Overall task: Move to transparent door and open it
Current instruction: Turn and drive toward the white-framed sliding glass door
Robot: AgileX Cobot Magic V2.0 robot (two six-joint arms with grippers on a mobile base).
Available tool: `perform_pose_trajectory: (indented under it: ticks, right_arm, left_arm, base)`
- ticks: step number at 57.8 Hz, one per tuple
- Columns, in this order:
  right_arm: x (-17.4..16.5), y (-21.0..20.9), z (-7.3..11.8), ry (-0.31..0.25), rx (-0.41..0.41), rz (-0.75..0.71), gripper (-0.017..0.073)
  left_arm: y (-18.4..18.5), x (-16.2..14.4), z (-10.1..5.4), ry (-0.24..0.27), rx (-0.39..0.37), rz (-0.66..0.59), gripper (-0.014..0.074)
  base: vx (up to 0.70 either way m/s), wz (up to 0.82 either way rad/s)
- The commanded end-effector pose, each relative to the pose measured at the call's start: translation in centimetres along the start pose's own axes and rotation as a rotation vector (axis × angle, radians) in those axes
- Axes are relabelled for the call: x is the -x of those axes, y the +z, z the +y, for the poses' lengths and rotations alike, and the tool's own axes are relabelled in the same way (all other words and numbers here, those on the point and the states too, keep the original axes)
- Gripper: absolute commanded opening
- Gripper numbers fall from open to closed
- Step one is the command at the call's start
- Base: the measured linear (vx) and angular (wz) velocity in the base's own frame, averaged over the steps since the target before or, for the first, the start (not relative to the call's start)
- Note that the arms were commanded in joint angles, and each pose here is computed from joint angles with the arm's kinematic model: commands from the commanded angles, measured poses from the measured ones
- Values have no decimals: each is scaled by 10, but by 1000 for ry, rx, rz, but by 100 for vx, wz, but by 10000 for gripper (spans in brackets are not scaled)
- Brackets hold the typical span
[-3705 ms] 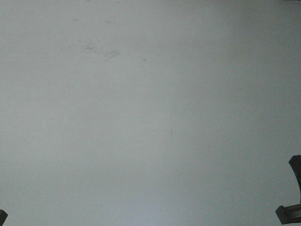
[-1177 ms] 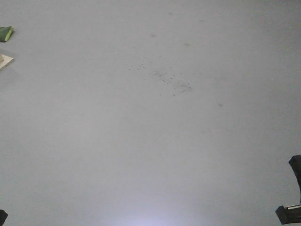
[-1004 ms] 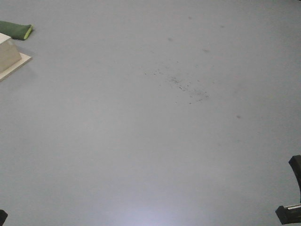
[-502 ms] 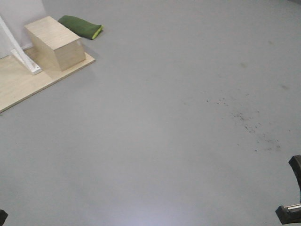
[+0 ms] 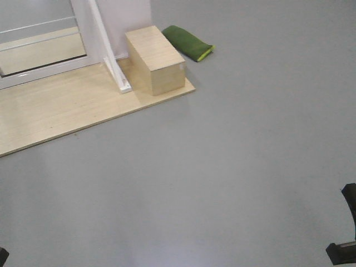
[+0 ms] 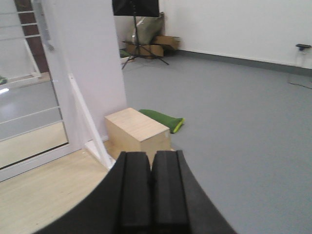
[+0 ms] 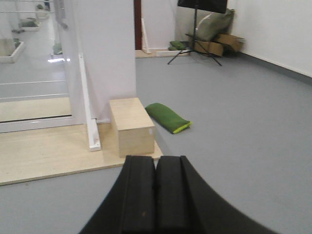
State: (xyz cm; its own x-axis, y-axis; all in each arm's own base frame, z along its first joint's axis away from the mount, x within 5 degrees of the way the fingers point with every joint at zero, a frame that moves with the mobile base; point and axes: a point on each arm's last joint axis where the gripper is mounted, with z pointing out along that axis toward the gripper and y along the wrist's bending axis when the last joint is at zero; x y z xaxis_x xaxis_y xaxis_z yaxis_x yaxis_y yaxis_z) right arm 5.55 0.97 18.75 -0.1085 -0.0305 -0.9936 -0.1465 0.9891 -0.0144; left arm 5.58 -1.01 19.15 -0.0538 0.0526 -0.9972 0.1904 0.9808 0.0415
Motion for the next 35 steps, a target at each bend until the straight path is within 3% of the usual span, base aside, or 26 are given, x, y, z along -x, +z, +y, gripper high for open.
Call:
perform_pose_trajectory:
  ticks: [1, 35]
  right_arm:
    - [6, -1, -2, -4, -23, -86, -5]
    - [6, -1, -2, -4, -23, -86, -5]
  left_arm:
    - [-1, 5, -1, -9, -11, -88, 3]
    - [-1, 5, -1, -9, -11, -88, 3]
  base:
    - [53, 67]
    - [53, 54]
